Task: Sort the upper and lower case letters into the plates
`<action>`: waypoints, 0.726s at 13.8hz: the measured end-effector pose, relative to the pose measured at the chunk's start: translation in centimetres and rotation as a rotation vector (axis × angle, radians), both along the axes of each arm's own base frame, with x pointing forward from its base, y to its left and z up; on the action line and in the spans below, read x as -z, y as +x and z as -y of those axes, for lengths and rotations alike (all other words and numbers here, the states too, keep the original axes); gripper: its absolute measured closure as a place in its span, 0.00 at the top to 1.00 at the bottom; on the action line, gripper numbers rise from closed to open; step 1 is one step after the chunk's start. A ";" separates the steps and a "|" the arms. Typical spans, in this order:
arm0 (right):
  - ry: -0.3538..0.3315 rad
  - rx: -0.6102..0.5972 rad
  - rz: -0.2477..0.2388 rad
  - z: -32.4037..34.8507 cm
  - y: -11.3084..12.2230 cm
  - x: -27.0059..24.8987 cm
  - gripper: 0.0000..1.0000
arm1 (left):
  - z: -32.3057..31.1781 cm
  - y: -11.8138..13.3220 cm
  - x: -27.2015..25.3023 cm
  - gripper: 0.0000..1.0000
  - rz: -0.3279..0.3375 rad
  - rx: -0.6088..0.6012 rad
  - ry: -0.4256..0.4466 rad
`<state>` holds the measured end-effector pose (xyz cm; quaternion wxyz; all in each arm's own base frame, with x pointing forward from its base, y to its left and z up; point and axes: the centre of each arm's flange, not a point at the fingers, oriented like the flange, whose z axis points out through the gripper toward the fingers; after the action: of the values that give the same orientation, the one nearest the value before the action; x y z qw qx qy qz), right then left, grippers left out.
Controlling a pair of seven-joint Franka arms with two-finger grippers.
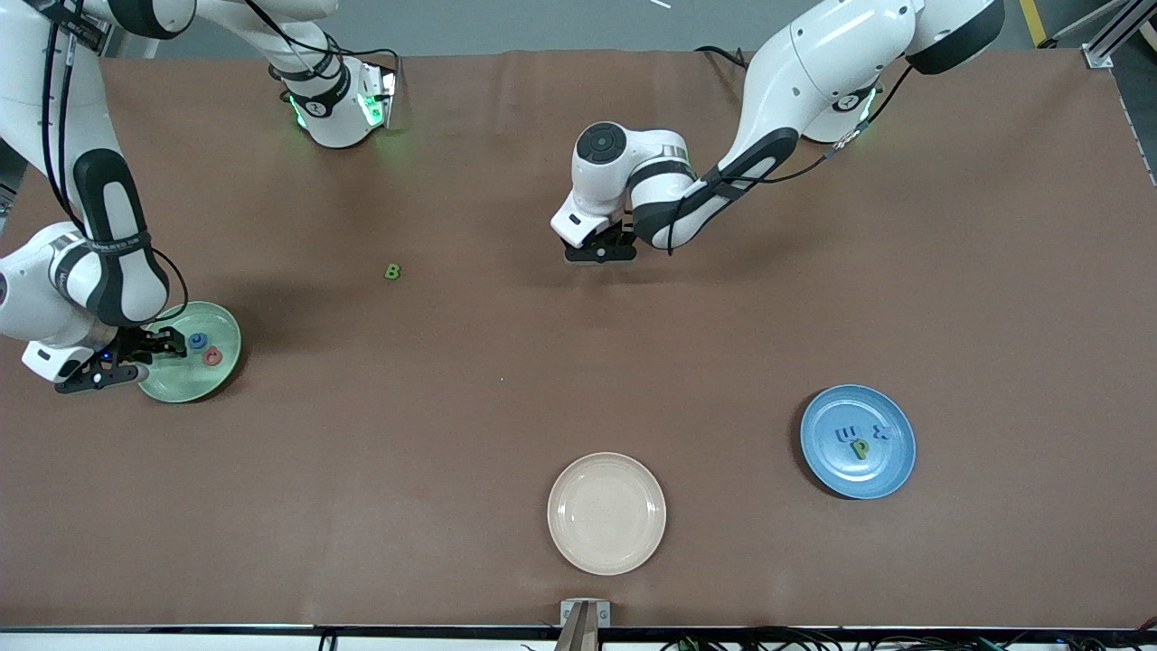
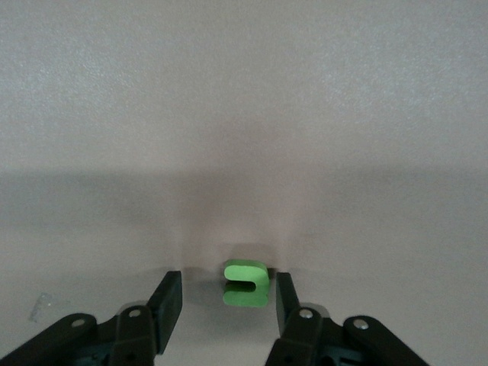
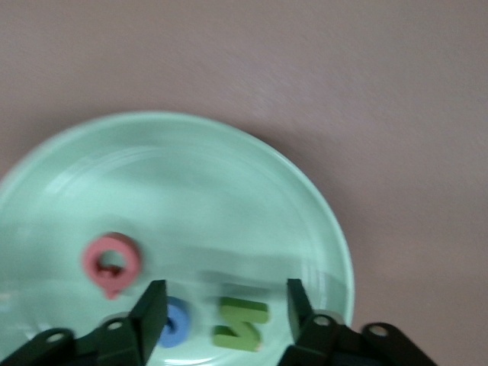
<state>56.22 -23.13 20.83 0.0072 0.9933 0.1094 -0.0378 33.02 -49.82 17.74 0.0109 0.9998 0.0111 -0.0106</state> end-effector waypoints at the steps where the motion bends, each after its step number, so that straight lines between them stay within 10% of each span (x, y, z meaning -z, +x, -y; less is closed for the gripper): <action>1: 0.026 0.029 -0.018 -1.6 0.6 -1.3 0.86 | 0.0 -0.2 0.2 0.56 -0.004 -0.007 0.001; 5: 0.093 0.171 -0.079 -12.3 1.6 -6.6 1.00 | 0.1 -0.1 0.5 0.48 -0.009 -0.013 0.000; 10: 0.070 0.324 -0.124 -25.5 -2.5 -5.6 1.00 | -0.3 2.2 0.1 0.27 0.014 -0.049 -0.007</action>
<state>53.69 2.40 26.41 -0.0404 0.9933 -0.0507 -0.0956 35.20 -49.48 17.67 0.0149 0.9992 0.0357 -0.0036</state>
